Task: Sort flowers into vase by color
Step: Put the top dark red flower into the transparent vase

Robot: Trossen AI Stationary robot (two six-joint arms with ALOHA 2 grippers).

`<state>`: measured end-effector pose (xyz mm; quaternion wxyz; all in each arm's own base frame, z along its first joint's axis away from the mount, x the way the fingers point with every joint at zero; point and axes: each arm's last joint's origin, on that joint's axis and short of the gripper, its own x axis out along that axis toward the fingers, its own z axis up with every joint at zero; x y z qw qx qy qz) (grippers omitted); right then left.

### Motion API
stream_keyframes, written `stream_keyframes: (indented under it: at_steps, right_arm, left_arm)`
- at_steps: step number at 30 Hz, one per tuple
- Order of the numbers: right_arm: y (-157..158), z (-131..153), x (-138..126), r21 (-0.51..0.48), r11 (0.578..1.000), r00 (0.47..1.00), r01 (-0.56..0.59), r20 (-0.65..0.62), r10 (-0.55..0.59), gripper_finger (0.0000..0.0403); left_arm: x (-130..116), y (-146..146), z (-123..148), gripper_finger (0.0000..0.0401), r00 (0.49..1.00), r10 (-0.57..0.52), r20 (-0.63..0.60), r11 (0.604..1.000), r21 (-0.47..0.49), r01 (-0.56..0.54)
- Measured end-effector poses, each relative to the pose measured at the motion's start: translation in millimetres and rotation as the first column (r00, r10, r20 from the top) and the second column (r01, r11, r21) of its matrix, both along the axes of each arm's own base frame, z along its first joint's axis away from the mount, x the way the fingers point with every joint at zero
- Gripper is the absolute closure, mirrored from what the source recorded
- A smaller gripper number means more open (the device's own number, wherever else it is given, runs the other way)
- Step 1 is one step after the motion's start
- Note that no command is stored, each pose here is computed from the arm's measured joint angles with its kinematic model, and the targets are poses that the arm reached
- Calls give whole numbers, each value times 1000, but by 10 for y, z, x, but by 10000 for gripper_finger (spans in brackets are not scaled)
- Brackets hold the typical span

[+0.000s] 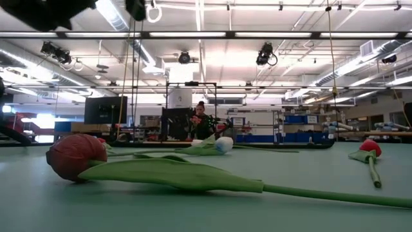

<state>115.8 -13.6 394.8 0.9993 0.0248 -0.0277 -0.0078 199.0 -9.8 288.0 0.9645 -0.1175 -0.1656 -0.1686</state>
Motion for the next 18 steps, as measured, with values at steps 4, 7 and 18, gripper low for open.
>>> stream_keyframes:
  at_steps: [4,7,18]
  right_arm:
    - [0,0,0,0,1000,1000,0,0,0,266]
    - [0,0,0,0,1000,1000,0,0,0,266]
    - [0,0,-1,0,1000,1000,0,0,0,266]
  left_arm:
    - [-391,-49,6,401,987,-131,88,991,31,129]
    - [-656,-76,-15,401,952,-293,87,956,23,292]
    - [-1131,-172,-58,401,737,-674,-48,739,-50,672]
